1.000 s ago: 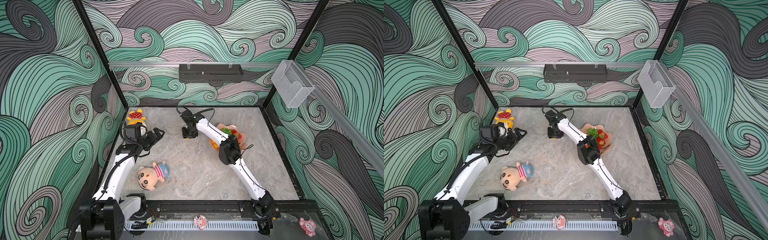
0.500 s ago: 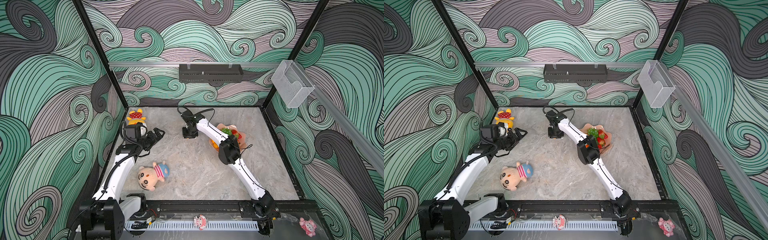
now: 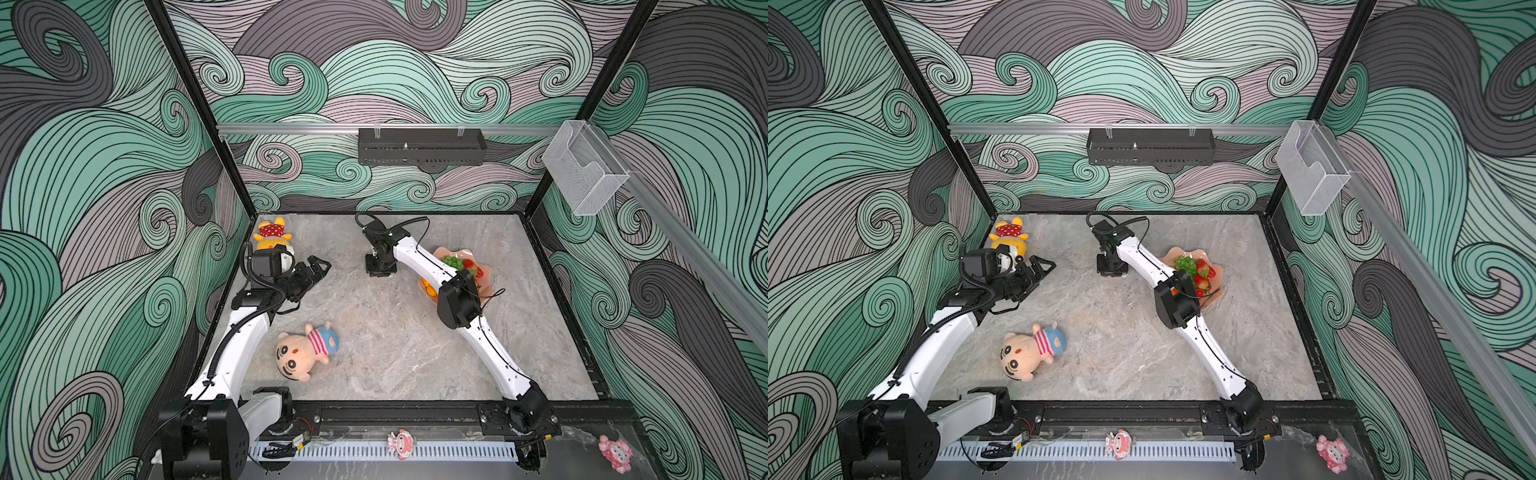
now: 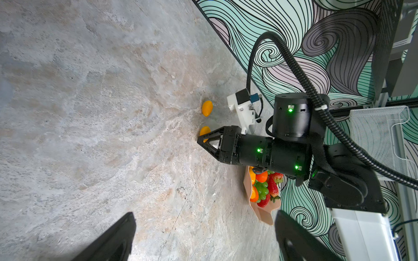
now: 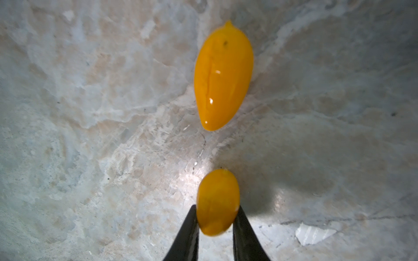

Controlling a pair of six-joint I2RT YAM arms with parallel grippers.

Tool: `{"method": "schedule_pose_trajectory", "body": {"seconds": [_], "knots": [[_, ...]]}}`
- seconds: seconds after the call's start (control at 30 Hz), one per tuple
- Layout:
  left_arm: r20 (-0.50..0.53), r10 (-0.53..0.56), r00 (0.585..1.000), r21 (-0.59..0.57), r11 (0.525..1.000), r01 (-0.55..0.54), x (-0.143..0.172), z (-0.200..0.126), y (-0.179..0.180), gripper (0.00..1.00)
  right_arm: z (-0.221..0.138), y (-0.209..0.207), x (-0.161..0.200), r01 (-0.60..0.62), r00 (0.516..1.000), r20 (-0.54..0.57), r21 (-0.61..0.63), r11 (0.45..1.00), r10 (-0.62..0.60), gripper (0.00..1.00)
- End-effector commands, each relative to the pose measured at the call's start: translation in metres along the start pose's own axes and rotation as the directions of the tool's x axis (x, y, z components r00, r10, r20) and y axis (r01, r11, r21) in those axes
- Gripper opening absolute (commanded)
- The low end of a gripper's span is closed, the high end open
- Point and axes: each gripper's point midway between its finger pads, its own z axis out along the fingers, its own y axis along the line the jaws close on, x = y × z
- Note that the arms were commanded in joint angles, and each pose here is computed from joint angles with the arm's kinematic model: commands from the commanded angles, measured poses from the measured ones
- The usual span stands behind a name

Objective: Arrange fruit in a fruit bowl
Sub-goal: Pick up the fruit from the top-center of the table.

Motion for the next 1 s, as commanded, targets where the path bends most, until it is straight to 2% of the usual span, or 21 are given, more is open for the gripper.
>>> {"method": "schedule_pose_trajectory", "body": {"seconds": [0.0,0.27,0.5,0.73,0.97], "knots": [[-0.024,0.002,1.0,0.024,1.0,-0.001,0.001,-0.003,-0.006,0.99,-0.004,-0.007,0.004,0.003,1.0,-0.016,0.022,1.0,-0.003,0.23],[-0.046,0.017,0.999,0.056,0.998,-0.014,0.011,-0.003,-0.012,0.99,-0.049,0.004,0.0,0.026,0.999,0.03,-0.008,1.0,-0.025,0.2],[-0.084,0.044,0.996,0.063,0.997,-0.038,0.032,0.011,-0.021,0.99,-0.083,0.001,0.013,0.045,0.997,0.055,0.005,0.999,-0.045,0.18],[-0.13,0.112,0.985,0.084,0.991,-0.102,0.053,0.034,-0.047,0.98,-0.119,-0.021,0.033,0.039,0.994,0.096,0.035,0.999,-0.043,0.18],[-0.187,0.182,0.965,0.127,0.979,-0.16,0.073,0.063,-0.081,0.99,-0.151,-0.068,0.054,-0.024,0.991,0.136,0.052,0.998,0.017,0.18]]}}
